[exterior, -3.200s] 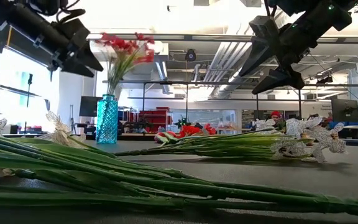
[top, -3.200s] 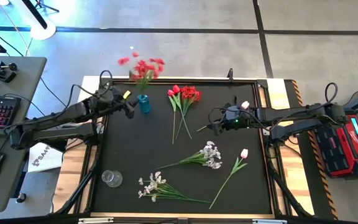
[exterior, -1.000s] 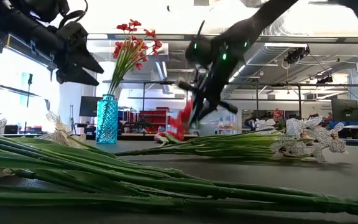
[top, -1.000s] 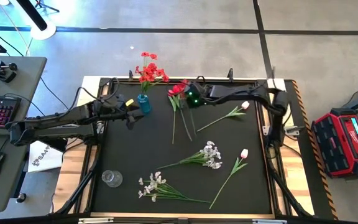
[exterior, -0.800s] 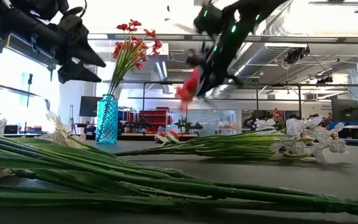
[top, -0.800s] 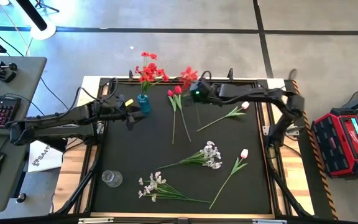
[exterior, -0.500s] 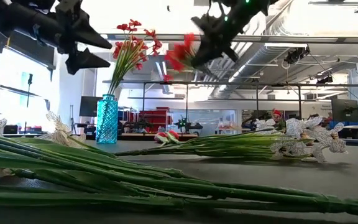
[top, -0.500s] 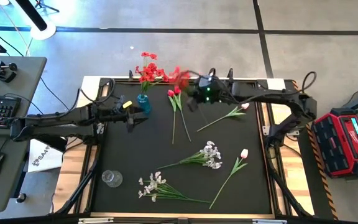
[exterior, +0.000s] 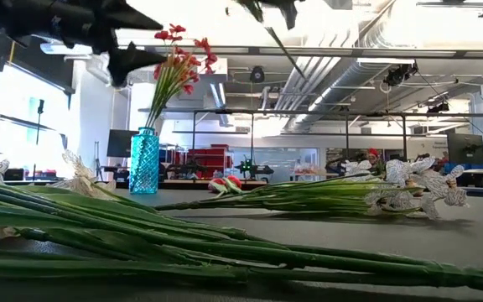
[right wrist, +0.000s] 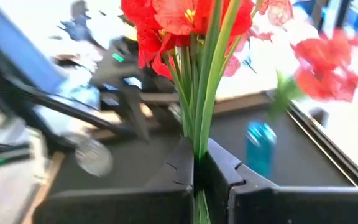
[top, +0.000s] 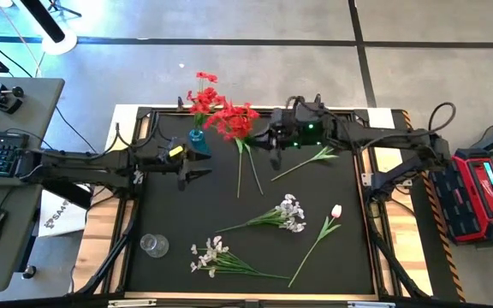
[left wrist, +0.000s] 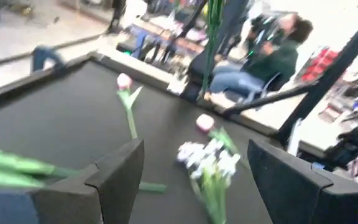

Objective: Sort flowers into vase by color
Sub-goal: Put the red flower into the blue vase

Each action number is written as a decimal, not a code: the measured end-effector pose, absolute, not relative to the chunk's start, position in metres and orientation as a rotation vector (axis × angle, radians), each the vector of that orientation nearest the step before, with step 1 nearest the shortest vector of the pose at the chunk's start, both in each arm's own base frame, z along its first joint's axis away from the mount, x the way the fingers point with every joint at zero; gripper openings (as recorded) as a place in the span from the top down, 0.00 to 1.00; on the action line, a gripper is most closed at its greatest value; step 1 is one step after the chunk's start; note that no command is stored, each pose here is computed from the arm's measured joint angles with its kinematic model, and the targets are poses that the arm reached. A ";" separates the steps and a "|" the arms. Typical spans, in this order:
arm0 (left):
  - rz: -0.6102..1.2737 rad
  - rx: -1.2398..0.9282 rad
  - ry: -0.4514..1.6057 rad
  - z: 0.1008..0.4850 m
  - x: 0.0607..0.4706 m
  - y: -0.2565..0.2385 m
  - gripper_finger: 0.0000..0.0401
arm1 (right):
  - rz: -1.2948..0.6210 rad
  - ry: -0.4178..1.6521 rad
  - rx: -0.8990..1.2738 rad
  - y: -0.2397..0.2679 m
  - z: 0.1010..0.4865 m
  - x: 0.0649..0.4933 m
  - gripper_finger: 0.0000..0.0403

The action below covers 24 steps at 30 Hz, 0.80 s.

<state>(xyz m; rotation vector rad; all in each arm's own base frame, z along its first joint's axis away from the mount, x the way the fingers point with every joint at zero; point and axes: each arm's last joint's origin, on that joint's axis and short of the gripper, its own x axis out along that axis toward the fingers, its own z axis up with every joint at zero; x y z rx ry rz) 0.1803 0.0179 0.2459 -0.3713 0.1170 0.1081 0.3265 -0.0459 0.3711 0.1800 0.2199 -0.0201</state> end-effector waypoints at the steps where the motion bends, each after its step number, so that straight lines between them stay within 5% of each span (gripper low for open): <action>1: 0.096 -0.370 0.097 0.247 0.183 0.017 0.32 | 0.012 0.189 0.171 -0.045 0.373 0.329 1.00; 24: 0.019 -0.260 -0.060 0.276 0.245 0.000 0.39 | 0.228 0.060 0.090 -0.037 0.342 0.379 1.00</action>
